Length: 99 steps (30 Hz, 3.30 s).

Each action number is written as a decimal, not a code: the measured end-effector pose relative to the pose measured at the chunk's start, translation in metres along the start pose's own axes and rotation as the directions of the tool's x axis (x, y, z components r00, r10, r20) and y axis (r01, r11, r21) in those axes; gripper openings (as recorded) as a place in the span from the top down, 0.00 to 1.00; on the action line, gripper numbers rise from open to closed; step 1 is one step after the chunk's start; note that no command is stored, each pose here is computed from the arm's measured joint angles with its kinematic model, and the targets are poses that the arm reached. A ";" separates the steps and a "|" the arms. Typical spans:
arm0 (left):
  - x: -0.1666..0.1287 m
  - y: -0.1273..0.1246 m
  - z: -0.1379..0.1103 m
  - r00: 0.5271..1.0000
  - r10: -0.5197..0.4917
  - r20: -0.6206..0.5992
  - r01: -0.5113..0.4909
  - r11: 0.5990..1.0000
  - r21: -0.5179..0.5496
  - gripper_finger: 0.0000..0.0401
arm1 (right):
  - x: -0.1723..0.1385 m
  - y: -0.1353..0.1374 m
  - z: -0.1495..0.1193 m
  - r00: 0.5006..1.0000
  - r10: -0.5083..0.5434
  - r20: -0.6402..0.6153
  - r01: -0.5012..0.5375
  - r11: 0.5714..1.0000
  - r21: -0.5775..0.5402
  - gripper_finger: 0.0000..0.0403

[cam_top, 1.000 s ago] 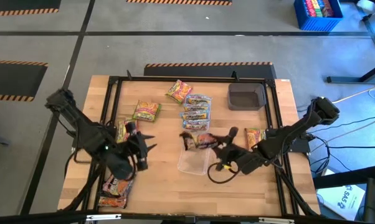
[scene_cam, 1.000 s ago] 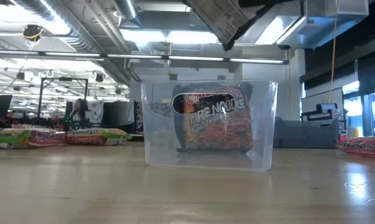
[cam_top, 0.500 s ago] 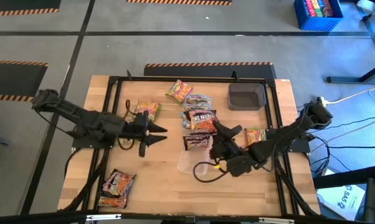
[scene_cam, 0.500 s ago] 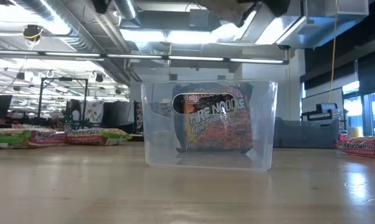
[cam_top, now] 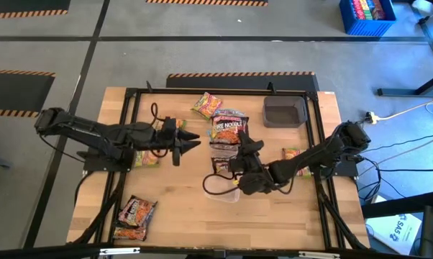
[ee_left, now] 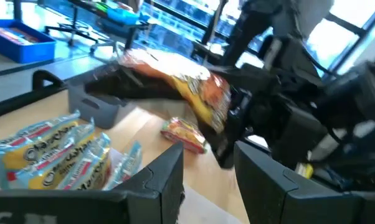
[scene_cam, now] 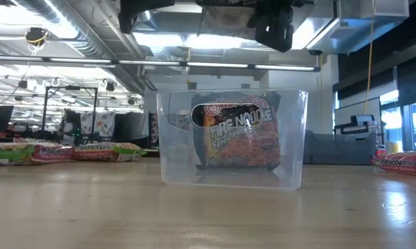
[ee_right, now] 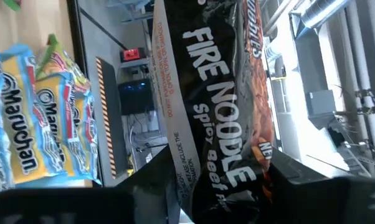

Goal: Sort Maruchan noodles
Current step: Put the top black noodle pack into the bottom transparent bin

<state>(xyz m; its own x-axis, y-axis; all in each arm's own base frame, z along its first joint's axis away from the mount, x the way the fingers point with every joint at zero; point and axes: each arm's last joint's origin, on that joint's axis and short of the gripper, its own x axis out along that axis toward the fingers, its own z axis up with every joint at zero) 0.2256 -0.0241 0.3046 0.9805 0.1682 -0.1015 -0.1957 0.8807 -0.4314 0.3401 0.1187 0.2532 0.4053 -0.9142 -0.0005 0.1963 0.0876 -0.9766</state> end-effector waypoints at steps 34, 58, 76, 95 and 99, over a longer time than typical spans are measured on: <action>0.000 0.001 -0.002 1.000 0.005 -0.017 -0.002 0.988 0.158 0.66 | -0.001 0.000 0.005 0.989 0.090 0.115 -0.111 0.975 0.192 0.69; 0.016 -0.003 -0.007 0.998 0.038 -0.049 -0.014 0.903 0.429 0.49 | 0.003 0.000 0.006 0.983 0.117 0.140 -0.149 0.956 0.254 0.69; 0.005 -0.019 -0.024 0.977 0.139 -0.164 0.044 0.618 0.785 0.43 | 0.000 0.007 0.013 0.845 0.338 0.413 -0.484 0.813 0.324 0.69; -0.003 -0.027 -0.025 0.975 0.197 -0.104 -0.034 0.594 0.804 0.43 | -0.002 0.012 0.011 0.798 0.409 0.442 -0.563 0.768 0.306 0.69; 0.002 -0.027 -0.036 0.968 0.172 -0.181 0.046 0.588 0.808 0.43 | -0.002 0.009 0.014 0.798 0.391 0.458 -0.554 0.776 0.302 0.69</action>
<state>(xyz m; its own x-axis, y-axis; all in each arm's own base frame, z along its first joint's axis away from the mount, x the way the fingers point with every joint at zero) 0.2324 -0.0636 0.2840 0.9126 0.2347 -0.3348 -0.0562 0.8830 0.4659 0.3532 0.1269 0.2469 0.8093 -0.5141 -0.2840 0.1977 0.6937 -0.6926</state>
